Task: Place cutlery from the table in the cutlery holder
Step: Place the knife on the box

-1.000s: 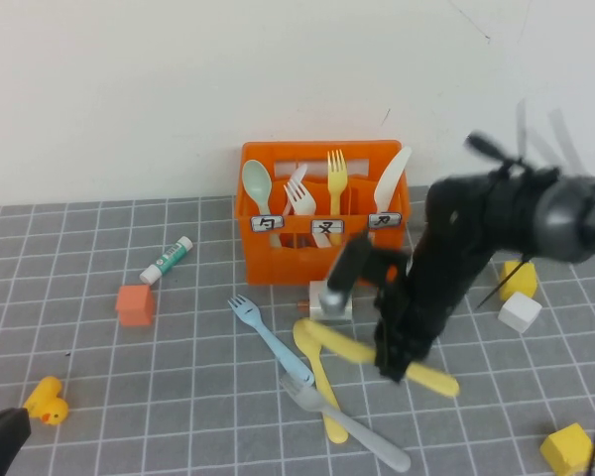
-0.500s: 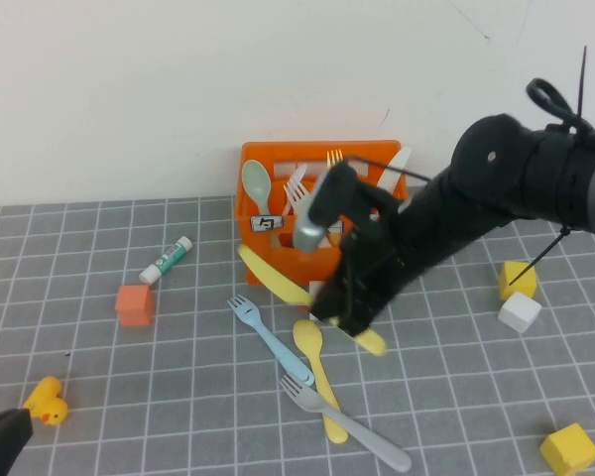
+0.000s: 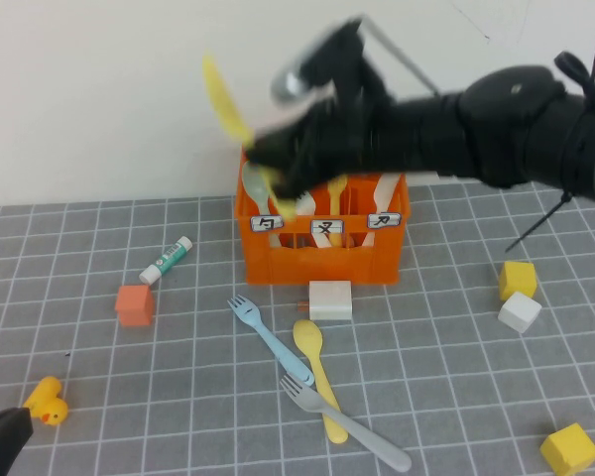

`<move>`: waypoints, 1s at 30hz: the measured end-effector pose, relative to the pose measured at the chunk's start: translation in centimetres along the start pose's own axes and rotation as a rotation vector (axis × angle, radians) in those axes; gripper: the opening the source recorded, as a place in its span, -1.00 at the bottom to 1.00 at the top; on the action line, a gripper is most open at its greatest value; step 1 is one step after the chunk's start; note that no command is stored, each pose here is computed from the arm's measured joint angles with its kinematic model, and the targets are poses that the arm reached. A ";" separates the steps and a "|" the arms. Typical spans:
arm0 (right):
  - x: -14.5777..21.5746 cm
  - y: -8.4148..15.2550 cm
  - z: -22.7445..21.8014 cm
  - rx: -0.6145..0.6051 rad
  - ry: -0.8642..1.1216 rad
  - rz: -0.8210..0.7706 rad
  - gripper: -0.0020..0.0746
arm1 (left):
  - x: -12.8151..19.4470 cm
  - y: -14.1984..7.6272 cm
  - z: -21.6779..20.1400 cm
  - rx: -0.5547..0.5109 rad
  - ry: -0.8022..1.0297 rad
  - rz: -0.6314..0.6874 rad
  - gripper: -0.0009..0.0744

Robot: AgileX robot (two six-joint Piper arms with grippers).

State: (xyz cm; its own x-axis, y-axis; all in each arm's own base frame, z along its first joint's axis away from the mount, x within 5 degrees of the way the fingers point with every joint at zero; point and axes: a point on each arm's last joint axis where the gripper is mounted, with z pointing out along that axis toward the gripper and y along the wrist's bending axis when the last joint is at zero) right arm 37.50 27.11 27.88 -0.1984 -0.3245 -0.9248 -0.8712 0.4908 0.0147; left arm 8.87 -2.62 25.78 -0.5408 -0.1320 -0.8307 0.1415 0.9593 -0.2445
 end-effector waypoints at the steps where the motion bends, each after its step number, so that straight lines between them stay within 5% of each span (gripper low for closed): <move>1: -0.6 -0.3 -0.1 0.026 -0.034 0.024 -0.65 | 0.0 0.0 0.0 0.000 0.000 0.000 -0.98; 7: -3.4 -2.2 -0.8 0.207 -0.202 0.167 -0.65 | -0.1 0.0 0.0 0.005 -0.014 -0.004 -0.98; 19: -2.8 -4.1 -1.4 0.422 -0.135 -0.013 -0.65 | -0.2 -0.1 0.0 0.007 -0.021 -0.003 -0.98; 30: -0.1 -3.4 -0.7 0.358 -0.056 -0.092 -0.65 | -0.2 -0.1 0.0 0.008 -0.021 -0.005 -0.98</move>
State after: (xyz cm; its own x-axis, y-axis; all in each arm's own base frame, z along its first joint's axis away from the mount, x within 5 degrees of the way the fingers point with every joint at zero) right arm 40.17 24.89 28.25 -0.0927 -0.3403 -0.9357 -0.6701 0.7165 -0.1942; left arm 8.96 -2.66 25.96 -0.5242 -0.1425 -0.8396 0.1450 0.9566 -0.2529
